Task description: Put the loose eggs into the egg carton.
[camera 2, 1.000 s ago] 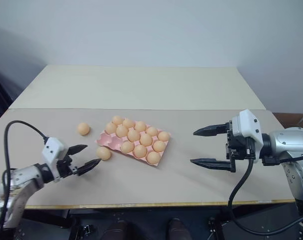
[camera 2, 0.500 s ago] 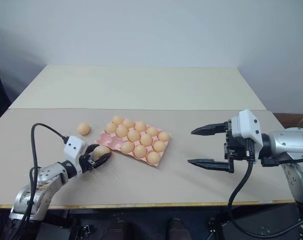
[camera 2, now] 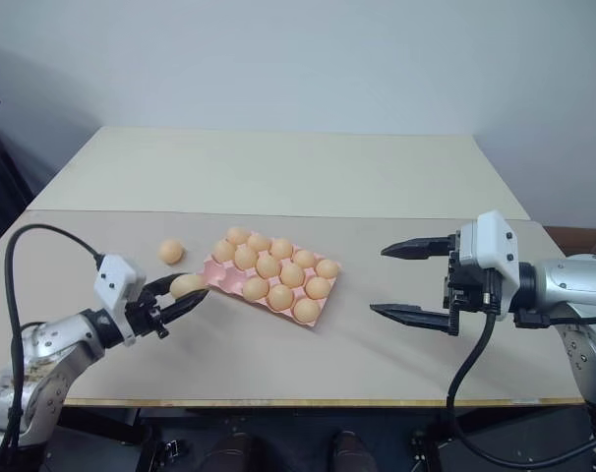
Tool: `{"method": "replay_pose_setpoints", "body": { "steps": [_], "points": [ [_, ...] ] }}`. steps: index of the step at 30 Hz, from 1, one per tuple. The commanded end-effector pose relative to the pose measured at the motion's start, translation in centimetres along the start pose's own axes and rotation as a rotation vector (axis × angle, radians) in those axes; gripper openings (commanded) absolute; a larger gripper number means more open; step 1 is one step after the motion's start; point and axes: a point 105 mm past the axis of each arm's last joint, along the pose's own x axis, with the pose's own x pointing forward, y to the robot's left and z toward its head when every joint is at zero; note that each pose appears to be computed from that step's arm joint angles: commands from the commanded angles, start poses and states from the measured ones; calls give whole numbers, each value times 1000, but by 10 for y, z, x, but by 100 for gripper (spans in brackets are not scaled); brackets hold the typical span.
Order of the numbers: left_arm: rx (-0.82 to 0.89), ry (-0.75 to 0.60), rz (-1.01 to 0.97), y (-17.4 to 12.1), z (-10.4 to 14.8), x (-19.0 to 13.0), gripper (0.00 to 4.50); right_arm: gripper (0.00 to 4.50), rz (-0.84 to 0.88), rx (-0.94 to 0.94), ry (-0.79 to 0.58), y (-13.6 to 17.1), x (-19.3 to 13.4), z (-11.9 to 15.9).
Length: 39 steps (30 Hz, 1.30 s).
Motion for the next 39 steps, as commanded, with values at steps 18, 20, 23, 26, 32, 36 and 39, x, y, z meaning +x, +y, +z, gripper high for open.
{"method": "replay_pose_setpoints", "body": {
  "steps": [18, 20, 23, 26, 32, 36, 39],
  "points": [
    [16, -3, -14, 8, 6, 50, 420, 450, -77, -44, -47, -2, -5, 19],
    [51, -2, 5, 13, 9, 44, 446, 450, -79, -41, -47, -3, -5, 19],
    [95, -15, 8, 21, 18, 27, 446, 450, -76, -33, -52, -3, -5, 18],
    [119, -24, -2, 30, 27, 1, 446, 450, -63, -17, -57, -4, -4, 17],
    [142, 9, -93, 36, 33, -52, 446, 450, 36, 9, -43, 6, 0, 8],
    [102, 67, -155, 37, 33, -83, 446, 450, 139, -4, -11, 17, 3, 1],
    [99, 117, -159, 39, 31, -99, 446, 450, 216, -6, -15, 25, 3, -1]
  ]
}}
